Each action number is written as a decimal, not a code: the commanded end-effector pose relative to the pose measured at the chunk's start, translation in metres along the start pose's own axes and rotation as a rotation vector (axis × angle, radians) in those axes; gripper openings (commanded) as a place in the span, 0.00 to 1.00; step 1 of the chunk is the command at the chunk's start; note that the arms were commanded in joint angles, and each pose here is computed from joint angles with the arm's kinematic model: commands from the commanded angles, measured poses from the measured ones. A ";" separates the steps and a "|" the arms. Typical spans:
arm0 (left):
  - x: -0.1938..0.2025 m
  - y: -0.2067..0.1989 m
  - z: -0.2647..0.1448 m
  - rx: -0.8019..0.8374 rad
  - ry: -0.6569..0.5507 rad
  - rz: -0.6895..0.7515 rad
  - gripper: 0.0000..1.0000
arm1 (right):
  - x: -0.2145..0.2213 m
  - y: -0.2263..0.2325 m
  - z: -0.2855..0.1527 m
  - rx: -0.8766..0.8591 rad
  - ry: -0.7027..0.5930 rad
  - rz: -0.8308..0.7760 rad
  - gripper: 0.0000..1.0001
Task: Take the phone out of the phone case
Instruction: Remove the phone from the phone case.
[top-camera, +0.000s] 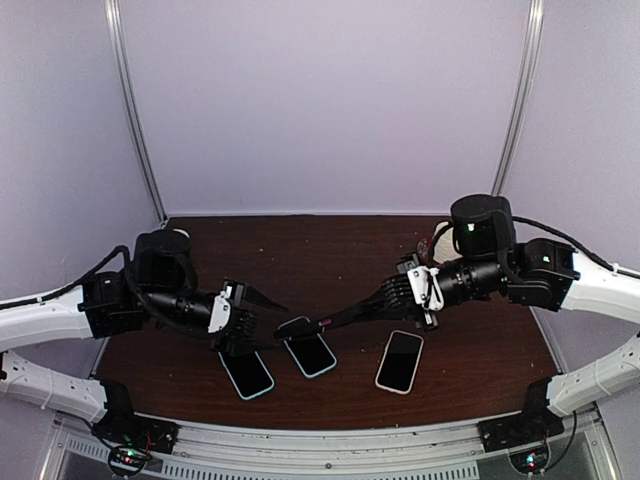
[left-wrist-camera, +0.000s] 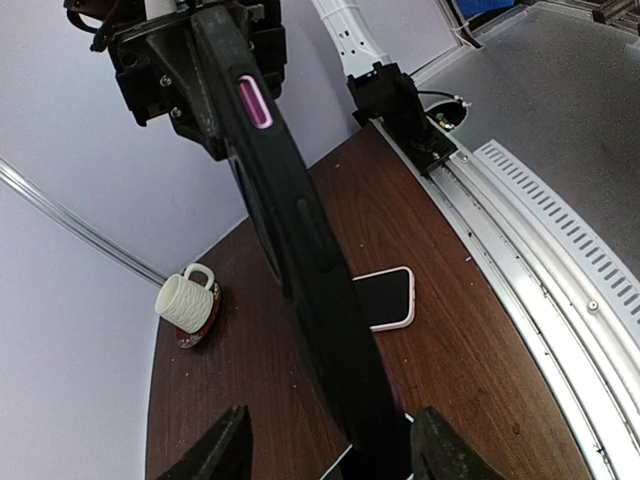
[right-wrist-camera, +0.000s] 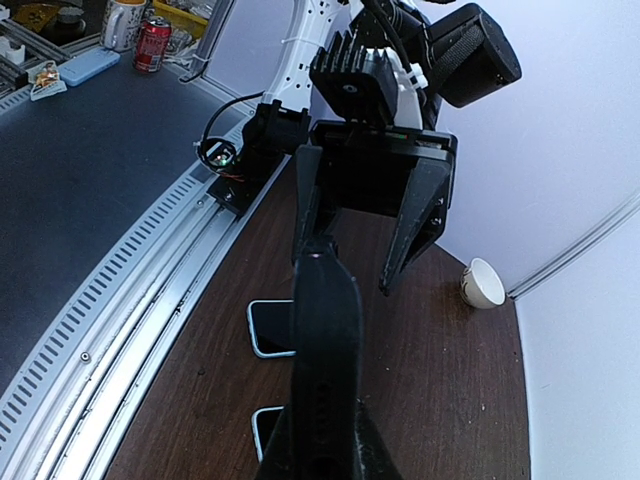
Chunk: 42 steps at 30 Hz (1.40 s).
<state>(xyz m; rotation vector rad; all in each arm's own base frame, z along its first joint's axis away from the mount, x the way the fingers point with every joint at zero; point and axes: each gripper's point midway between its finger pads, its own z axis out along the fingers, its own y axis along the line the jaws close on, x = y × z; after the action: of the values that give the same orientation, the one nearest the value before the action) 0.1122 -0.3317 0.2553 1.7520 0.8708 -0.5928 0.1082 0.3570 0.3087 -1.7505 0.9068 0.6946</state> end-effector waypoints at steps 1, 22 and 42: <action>-0.010 0.012 -0.002 -0.044 -0.018 0.031 0.54 | -0.018 -0.007 -0.003 0.020 -0.053 -0.047 0.00; 0.003 0.051 0.001 -0.201 0.082 -0.062 0.46 | -0.005 0.034 0.015 -0.187 0.014 0.009 0.00; 0.013 0.060 -0.005 -0.189 0.100 -0.018 0.44 | 0.002 0.028 0.022 -0.078 0.037 -0.011 0.00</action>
<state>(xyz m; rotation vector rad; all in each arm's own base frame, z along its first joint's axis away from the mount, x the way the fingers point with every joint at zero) 0.1565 -0.3264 0.2165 1.7384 1.2062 -0.4784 0.1027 0.3653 0.2666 -1.9150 1.0009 0.6398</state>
